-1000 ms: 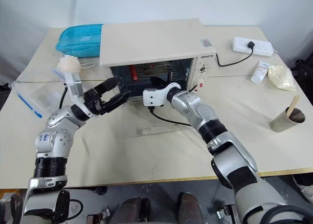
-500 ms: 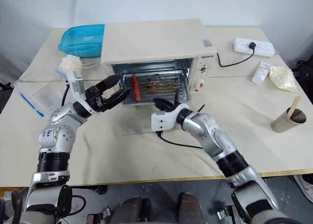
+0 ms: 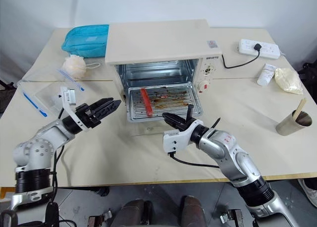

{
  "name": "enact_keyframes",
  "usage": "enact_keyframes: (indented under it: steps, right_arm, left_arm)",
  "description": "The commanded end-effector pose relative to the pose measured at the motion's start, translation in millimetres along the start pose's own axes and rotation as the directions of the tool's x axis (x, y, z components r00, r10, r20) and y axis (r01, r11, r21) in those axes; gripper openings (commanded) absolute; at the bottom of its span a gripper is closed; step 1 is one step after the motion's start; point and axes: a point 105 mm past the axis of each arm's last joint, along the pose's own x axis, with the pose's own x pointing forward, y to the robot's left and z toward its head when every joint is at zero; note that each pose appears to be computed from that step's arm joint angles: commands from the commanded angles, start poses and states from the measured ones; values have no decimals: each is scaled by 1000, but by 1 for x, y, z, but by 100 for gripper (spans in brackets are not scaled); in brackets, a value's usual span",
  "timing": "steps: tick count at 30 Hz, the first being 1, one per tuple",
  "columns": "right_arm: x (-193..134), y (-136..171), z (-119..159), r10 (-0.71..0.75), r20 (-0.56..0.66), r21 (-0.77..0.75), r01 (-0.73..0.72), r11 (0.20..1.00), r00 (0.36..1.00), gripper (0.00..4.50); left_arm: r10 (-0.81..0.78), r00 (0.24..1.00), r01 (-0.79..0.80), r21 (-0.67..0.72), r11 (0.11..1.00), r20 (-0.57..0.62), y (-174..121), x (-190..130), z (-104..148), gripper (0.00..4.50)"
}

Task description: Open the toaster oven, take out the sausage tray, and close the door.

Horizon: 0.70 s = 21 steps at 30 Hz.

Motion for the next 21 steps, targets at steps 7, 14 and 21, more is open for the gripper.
enact_keyframes:
  steps: [7,14,21]
  right_arm:
    - [3,-16,20,-7,138,-86,19,996,990,4]
    - [5,-16,27,26,200,-122,-2,993,979,0]
    - [4,-15,27,49,214,-136,-20,990,976,0]
  left_arm:
    - [-44,999,35,-244,969,-31,-16,6,-7,450]
    - [-76,995,55,-310,949,-58,-20,15,-15,302]
    - [-111,989,66,-384,921,-96,-27,16,-26,86]
